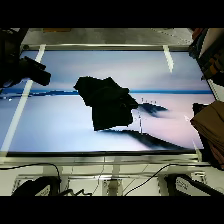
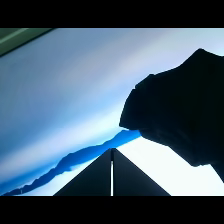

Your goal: Fold the clothes and pants, and hang the long-sleeved shirts on hangers.

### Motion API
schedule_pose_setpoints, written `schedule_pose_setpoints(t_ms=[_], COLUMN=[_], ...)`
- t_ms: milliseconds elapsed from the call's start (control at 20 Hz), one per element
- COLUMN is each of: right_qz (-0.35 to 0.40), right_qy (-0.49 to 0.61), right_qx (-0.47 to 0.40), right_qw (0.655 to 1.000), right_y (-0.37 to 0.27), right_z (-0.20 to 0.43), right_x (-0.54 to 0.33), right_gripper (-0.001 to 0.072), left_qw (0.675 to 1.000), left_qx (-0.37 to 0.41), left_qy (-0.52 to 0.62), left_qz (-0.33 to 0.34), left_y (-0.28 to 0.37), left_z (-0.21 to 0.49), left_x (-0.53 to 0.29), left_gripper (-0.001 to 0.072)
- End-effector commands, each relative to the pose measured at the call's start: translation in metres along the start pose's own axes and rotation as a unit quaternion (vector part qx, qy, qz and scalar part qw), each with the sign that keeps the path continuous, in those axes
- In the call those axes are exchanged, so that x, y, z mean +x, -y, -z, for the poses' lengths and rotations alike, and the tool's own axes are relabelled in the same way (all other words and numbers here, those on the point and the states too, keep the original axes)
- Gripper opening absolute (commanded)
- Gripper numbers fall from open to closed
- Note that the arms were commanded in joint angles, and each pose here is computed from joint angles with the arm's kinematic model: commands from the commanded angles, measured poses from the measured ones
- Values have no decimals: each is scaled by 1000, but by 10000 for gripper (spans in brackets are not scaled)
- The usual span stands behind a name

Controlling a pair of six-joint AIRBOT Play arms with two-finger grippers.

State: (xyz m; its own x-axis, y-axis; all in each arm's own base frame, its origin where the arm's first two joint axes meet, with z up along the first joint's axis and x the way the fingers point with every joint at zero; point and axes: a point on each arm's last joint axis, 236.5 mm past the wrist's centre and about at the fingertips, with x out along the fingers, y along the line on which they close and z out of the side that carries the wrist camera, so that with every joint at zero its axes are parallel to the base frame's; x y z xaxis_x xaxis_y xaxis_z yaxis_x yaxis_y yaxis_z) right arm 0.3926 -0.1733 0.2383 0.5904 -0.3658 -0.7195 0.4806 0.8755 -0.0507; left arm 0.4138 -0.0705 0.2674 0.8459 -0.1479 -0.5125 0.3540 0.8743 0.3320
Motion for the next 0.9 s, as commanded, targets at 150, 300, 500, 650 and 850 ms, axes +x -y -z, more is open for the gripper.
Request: schedule_pose_setpoints(t_ms=[150, 300, 500, 650, 850], right_qz=[0, 0, 0, 0, 0], right_qy=[0, 0, 0, 0, 0], right_qx=[0, 0, 0, 0, 1], right_qw=[1000, 1000, 1000, 1000, 1000], right_y=[0, 0, 0, 0, 0], right_z=[0, 0, 0, 0, 0], right_x=[0, 0, 0, 0, 0], right_gripper=[32, 32, 32, 32, 32], left_qw=[1000, 1000, 1000, 1000, 1000], left_qx=[0, 0, 0, 0, -5], left_qy=[0, 0, 0, 0, 2], left_qz=[0, 0, 0, 0, 5], left_y=[0, 0, 0, 0, 2], left_z=[0, 0, 0, 0, -1], left_x=[0, 0, 0, 0, 0], left_gripper=[30, 30, 30, 30, 30])
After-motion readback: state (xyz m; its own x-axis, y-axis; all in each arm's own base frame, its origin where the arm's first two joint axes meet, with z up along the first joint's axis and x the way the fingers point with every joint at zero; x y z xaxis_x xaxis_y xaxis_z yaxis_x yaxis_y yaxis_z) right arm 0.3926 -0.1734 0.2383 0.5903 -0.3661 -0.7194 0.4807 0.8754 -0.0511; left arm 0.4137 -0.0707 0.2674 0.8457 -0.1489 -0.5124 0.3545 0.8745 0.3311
